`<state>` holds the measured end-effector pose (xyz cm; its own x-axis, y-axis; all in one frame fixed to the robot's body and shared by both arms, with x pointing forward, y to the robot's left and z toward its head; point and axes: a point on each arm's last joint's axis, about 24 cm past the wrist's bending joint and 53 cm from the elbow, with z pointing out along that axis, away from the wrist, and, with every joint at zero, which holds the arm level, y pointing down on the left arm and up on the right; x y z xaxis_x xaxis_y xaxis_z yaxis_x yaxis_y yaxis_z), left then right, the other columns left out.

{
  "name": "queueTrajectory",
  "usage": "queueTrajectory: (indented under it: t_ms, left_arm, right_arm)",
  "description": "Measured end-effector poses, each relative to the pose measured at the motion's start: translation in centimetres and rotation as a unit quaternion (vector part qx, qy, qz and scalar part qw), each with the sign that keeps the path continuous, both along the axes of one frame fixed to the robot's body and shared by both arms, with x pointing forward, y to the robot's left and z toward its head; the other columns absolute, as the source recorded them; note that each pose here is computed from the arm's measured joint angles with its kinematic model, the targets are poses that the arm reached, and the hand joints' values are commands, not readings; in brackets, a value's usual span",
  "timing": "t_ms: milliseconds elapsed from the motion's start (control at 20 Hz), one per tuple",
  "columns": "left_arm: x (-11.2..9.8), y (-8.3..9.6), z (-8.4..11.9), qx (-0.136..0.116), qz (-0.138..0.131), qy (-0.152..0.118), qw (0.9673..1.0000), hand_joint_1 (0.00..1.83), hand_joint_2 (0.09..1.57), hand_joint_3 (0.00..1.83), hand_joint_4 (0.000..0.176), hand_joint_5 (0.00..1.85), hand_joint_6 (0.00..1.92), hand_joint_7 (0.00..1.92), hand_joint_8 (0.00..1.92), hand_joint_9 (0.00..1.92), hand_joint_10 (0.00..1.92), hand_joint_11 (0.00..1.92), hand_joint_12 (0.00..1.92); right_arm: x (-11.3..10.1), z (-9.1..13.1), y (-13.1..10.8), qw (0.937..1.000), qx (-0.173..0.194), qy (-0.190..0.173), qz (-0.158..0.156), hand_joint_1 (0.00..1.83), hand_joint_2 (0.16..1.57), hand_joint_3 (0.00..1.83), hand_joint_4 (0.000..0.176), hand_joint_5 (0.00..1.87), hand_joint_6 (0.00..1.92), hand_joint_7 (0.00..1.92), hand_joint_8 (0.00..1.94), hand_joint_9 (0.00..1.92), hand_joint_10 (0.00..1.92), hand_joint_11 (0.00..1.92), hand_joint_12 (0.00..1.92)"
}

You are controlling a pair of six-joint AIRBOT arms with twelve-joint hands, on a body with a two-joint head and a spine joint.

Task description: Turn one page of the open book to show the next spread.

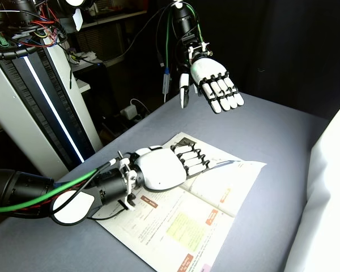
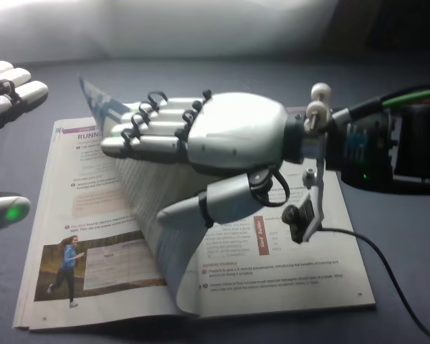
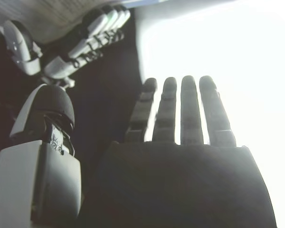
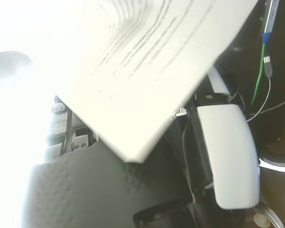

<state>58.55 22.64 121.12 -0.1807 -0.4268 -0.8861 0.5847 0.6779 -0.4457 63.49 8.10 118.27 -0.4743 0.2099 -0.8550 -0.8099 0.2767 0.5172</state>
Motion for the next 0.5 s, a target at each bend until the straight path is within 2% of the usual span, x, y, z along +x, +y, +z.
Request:
queueTrajectory:
  t_ms: [200,500]
  left_arm:
    - [-0.4,0.0,1.2,-0.002,-0.003,-0.023,0.9997,0.0,1.26,0.0,0.0,0.0,0.0,0.0,0.0,0.0,0.0,0.0,0.0]
    - [-0.5,0.8,2.8,-0.007,0.01,-0.055,0.9984,0.0,1.21,0.0,0.0,0.0,0.0,0.0,0.0,0.0,0.0,0.0,0.0]
  right_arm:
    - [-0.3,3.4,0.2,0.9992,0.021,-0.032,0.012,0.0,1.27,0.0,0.0,0.0,0.0,0.0,0.0,0.02,0.01,0.01,0.0]
    - [0.0,5.9,-1.5,0.9975,0.02,-0.068,0.006,0.0,1.32,0.02,0.0,0.0,0.0,0.0,0.0,0.0,0.0,0.0,0.0]
